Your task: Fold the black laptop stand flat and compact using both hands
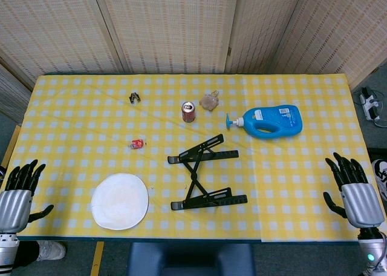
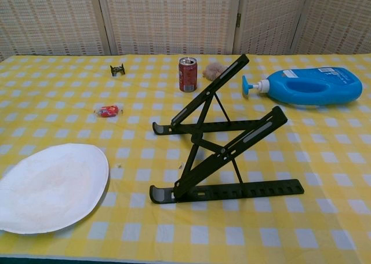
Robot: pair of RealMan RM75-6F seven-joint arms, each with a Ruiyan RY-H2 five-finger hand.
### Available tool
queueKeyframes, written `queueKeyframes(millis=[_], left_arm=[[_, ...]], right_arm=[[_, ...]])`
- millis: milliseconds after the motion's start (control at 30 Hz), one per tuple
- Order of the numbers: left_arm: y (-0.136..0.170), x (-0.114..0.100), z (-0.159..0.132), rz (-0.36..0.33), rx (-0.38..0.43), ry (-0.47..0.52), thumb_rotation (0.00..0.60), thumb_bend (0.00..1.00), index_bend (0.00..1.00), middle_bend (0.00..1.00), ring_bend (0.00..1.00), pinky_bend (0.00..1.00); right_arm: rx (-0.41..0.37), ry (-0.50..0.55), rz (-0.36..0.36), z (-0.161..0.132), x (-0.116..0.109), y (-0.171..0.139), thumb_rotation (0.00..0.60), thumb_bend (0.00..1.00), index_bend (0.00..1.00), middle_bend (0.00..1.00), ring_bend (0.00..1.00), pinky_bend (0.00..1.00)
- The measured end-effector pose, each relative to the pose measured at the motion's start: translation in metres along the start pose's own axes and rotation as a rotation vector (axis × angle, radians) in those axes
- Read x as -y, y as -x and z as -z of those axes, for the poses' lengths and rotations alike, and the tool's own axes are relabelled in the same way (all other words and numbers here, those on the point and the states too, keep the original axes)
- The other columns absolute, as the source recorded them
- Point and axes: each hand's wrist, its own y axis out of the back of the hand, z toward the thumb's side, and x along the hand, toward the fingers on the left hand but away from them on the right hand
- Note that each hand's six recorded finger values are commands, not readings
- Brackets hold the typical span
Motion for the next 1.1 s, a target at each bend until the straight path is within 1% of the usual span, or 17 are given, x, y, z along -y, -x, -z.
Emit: queueKeyframes(millis=[267, 433, 667, 800, 900, 1000, 1100], left_arm=[[0.001, -0.002, 0.000, 0.001, -0.001, -0.002, 0.600, 0.13, 0.03, 0.01, 0.01, 0.00], [0.003, -0.003, -0.001, -0.001, 0.004, 0.006, 0.600, 0.13, 0.03, 0.01, 0.01, 0.00], [0.006, -0.004, -0.001, 0.000, 0.002, 0.008, 0.600, 0.13, 0.03, 0.01, 0.01, 0.00], [0.006, -0.005, -0.002, 0.000, 0.006, 0.007, 0.600, 0.13, 0.03, 0.01, 0.01, 0.00], [0.007, -0.005, -0.003, -0.003, 0.011, 0.012, 0.600, 0.13, 0.03, 0.01, 0.01, 0.00], [0.007, -0.004, -0.003, -0.001, 0.012, 0.015, 0.600, 0.13, 0.03, 0.01, 0.01, 0.00], [0.008, -0.004, -0.002, -0.002, 0.010, 0.014, 0.600, 0.13, 0.03, 0.01, 0.01, 0.00]], right_arm=[[-0.020, 0.034, -0.023, -0.003, 0.003, -0.002, 0.600, 0.41, 0.00, 0.00, 0.03, 0.00], [-0.056, 0.067, -0.050, -0.009, 0.007, -0.003, 0.600, 0.41, 0.00, 0.00, 0.03, 0.00], [-0.151, 0.103, -0.131, -0.030, 0.022, 0.003, 0.600, 0.41, 0.00, 0.00, 0.03, 0.00], [-0.209, 0.115, -0.199, -0.046, 0.035, 0.012, 0.600, 0.41, 0.00, 0.00, 0.03, 0.00], [-0.248, 0.118, -0.255, -0.058, 0.046, 0.018, 0.600, 0.47, 0.00, 0.00, 0.03, 0.00], [-0.288, 0.115, -0.302, -0.074, 0.059, 0.024, 0.600, 0.58, 0.00, 0.00, 0.03, 0.00], [-0.323, 0.117, -0.330, -0.091, 0.071, 0.028, 0.600, 0.67, 0.00, 0.00, 0.03, 0.00]])
